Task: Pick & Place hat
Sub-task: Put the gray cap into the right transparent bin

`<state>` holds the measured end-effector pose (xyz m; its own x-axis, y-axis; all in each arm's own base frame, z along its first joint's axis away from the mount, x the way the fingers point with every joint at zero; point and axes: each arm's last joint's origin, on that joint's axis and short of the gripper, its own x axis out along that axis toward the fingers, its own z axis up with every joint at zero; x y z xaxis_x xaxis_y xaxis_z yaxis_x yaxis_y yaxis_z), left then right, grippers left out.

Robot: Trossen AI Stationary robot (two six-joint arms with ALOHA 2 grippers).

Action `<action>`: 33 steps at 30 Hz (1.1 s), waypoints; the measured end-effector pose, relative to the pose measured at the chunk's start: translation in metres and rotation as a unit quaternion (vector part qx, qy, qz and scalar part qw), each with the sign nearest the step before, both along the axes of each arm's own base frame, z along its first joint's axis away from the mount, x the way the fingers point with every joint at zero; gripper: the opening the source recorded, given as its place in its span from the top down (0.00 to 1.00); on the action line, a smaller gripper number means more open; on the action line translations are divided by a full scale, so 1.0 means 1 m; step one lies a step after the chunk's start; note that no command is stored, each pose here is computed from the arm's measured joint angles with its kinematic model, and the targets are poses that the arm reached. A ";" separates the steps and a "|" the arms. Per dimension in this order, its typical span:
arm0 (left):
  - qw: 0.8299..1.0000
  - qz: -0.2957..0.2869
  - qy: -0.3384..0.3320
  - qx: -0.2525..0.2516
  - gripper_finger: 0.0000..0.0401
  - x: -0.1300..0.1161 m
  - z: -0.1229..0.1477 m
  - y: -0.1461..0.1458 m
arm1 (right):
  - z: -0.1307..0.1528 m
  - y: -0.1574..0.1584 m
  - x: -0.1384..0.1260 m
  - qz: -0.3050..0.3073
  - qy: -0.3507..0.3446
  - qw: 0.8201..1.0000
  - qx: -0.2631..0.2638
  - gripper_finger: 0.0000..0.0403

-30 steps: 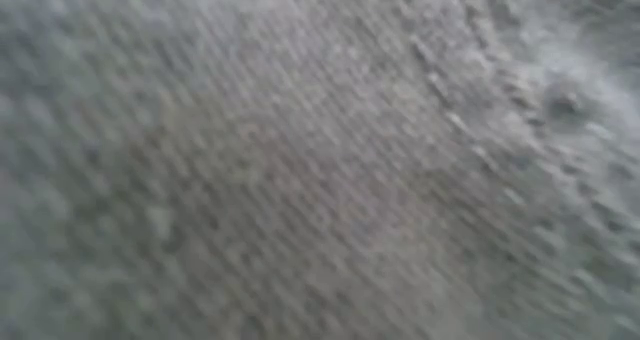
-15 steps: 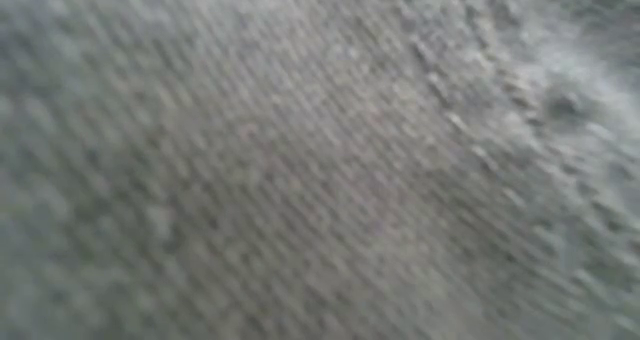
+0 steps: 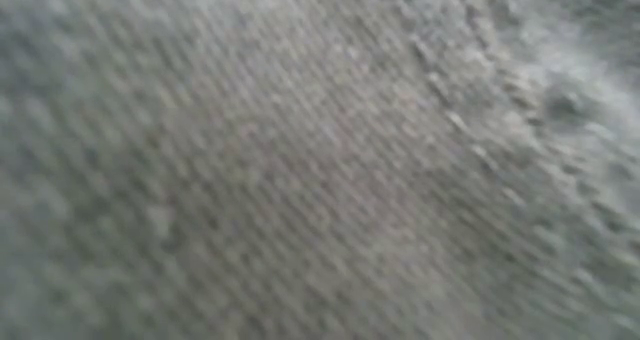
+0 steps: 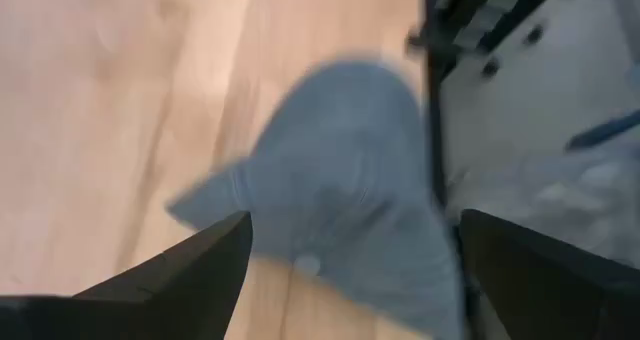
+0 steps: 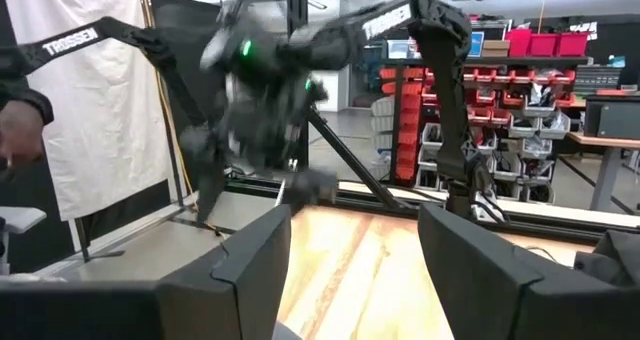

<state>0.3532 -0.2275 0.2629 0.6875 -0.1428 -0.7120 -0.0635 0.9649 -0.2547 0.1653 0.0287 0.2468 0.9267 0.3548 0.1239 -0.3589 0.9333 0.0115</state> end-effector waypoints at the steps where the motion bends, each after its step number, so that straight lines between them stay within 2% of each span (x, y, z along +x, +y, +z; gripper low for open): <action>1: 1.000 -0.003 0.013 0.008 0.09 0.002 -0.010 -0.003 | 0.000 0.000 0.000 0.000 0.001 1.000 0.000 0.48; 3: 0.999 -0.024 0.034 0.027 0.09 0.006 -0.028 -0.008 | 0.000 0.000 0.000 0.000 0.001 1.000 -0.001 0.48; 6: 0.997 -0.045 0.030 0.051 0.09 0.016 -0.039 -0.012 | 0.000 0.000 0.000 0.000 0.001 1.000 -0.001 0.48; 10: 0.996 -0.060 0.014 0.065 0.09 0.023 -0.037 -0.011 | 0.000 0.000 0.000 0.000 -0.001 1.000 0.000 0.48; 16: 0.994 -0.097 0.019 0.046 0.09 0.026 -0.040 -0.014 | 0.000 0.000 0.000 0.000 -0.003 1.000 -0.003 0.48; 20: 0.991 -0.113 0.023 0.066 0.09 0.028 -0.047 -0.013 | 0.000 0.000 0.000 0.000 -0.004 1.000 -0.003 0.48; 28: 0.978 -0.147 0.002 0.147 0.09 0.035 -0.050 -0.005 | 0.000 0.000 0.000 0.000 -0.004 1.000 -0.003 0.48; 33: 0.941 -0.197 -0.014 0.274 0.09 0.035 -0.051 -0.001 | 0.000 0.000 0.000 0.000 -0.003 1.000 -0.001 0.48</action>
<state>0.3886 -0.2289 0.2121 0.6782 -0.0077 -0.7348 0.3257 0.8995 0.2912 0.1655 0.0288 0.2471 0.9257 0.3559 0.1282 -0.3598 0.9330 0.0081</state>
